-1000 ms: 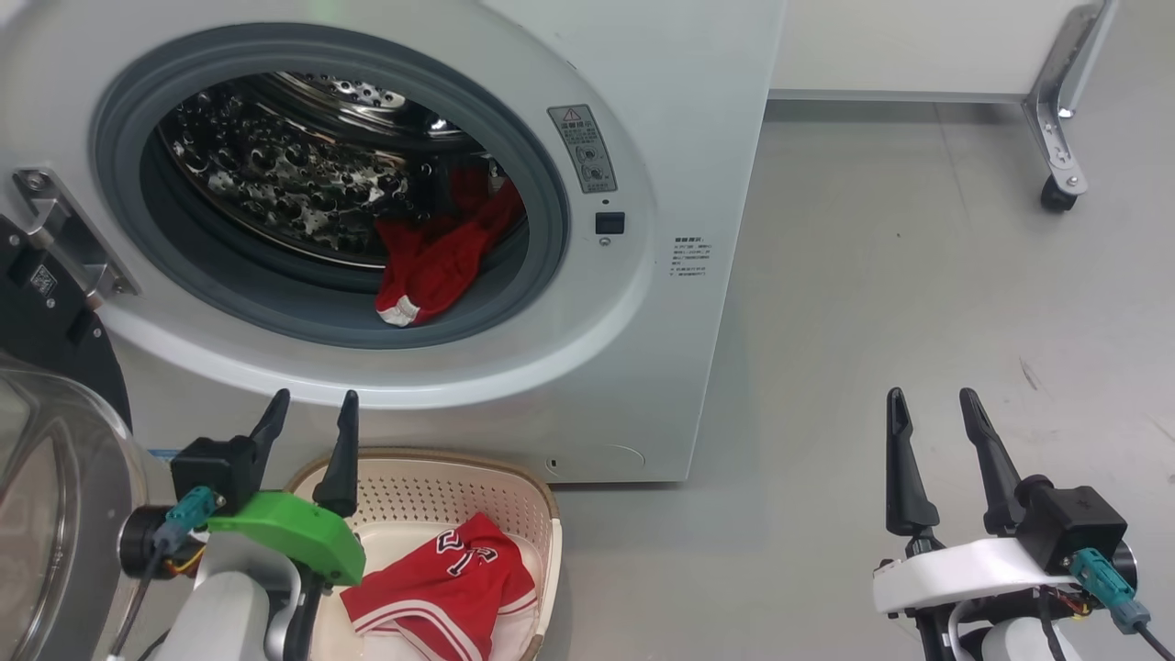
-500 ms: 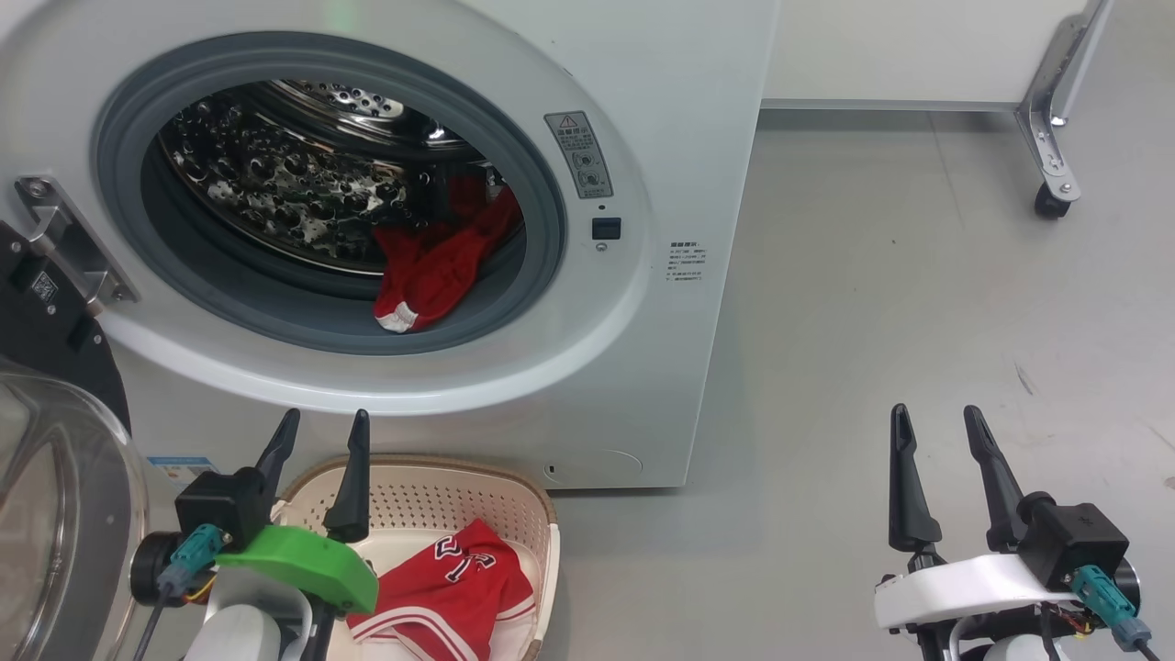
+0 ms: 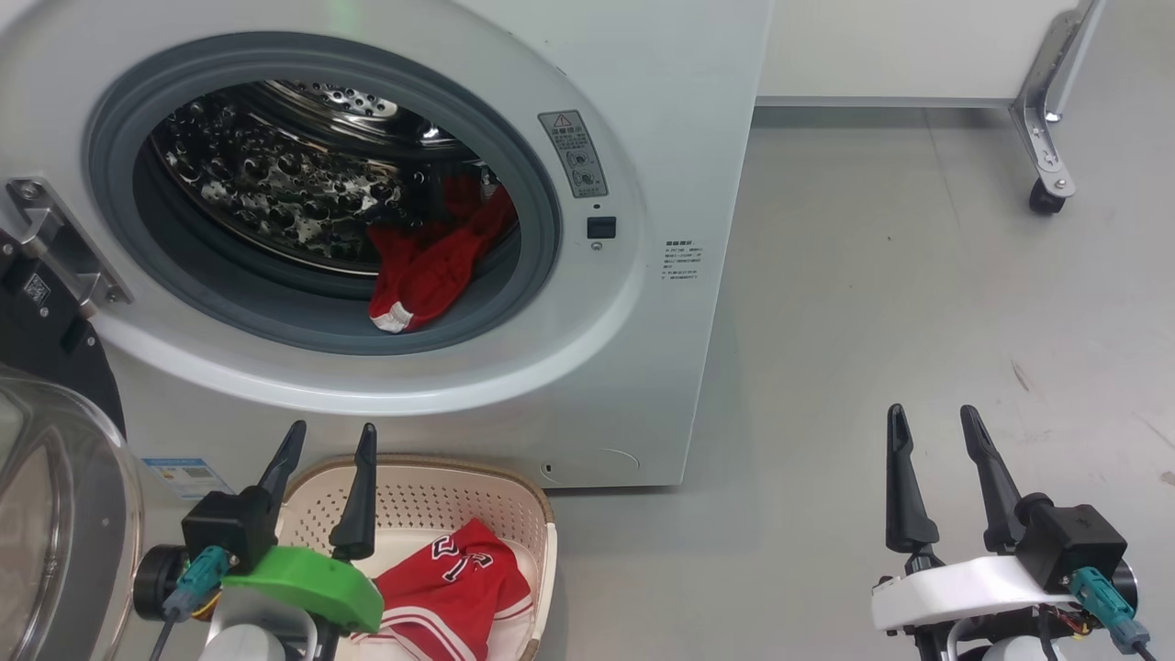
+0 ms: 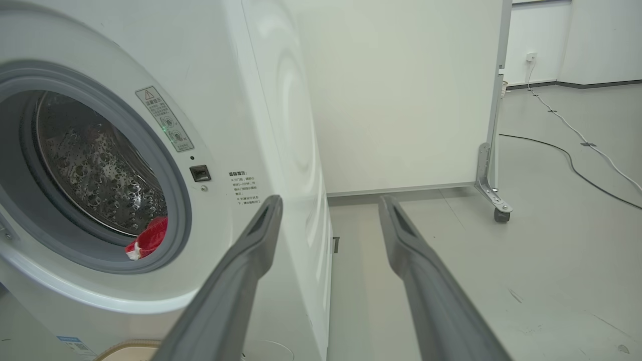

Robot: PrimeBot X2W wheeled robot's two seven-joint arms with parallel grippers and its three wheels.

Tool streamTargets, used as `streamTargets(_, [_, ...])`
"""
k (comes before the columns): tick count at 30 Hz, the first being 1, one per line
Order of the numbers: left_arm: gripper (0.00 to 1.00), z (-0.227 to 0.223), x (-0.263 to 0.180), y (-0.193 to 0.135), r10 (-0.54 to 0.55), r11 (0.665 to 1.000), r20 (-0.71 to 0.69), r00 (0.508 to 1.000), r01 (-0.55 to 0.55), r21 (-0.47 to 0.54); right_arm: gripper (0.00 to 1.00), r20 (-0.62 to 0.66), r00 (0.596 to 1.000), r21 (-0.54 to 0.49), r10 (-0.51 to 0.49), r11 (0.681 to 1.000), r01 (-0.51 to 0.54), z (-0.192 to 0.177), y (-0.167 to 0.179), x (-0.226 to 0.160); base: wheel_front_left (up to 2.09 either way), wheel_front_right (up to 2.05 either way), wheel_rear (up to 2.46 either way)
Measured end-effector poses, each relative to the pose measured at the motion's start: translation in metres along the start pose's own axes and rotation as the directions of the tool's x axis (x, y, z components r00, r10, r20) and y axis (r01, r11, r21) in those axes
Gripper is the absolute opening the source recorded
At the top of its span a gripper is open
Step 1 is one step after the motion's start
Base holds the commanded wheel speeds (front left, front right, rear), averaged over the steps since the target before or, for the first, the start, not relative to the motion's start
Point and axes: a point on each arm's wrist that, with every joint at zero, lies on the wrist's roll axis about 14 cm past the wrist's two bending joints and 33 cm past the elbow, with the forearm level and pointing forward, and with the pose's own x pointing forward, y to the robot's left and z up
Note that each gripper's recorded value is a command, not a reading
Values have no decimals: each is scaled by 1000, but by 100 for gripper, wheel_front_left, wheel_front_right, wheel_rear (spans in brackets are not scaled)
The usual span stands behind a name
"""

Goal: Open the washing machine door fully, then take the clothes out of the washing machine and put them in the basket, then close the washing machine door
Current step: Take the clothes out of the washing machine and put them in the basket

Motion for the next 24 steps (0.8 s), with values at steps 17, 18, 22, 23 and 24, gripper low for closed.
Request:
streamTargets(17, [100,1,-2,-1,4,1000,9,1000,-4,-5,100,-6,1000,2,-3,1000,3,-2,-1,1,0,0,0])
streamTargets(18, [100,1,-2,-1,4,1000,9,1000,-4,-6,100,-7,1000,2,-3,1000,3,-2,-1,1,0,0,0])
streamTargets(22, [100,0,-2,-1,7,1000,6,1000,-7,-7,100,-8,1000,0,-2,1000,2,-2,-2,2,0,0,0])
streamTargets(23, [100,0,-2,-1,6,1000,7,1000,-6,-7,100,-8,1000,0,-2,1000,2,-2,-2,2,0,0,0])
streamTargets(24, [100,0,-2,-1,6,1000,8,1000,-6,-8,100,-8,1000,-1,-3,1000,3,-3,-2,2,0,0,0])
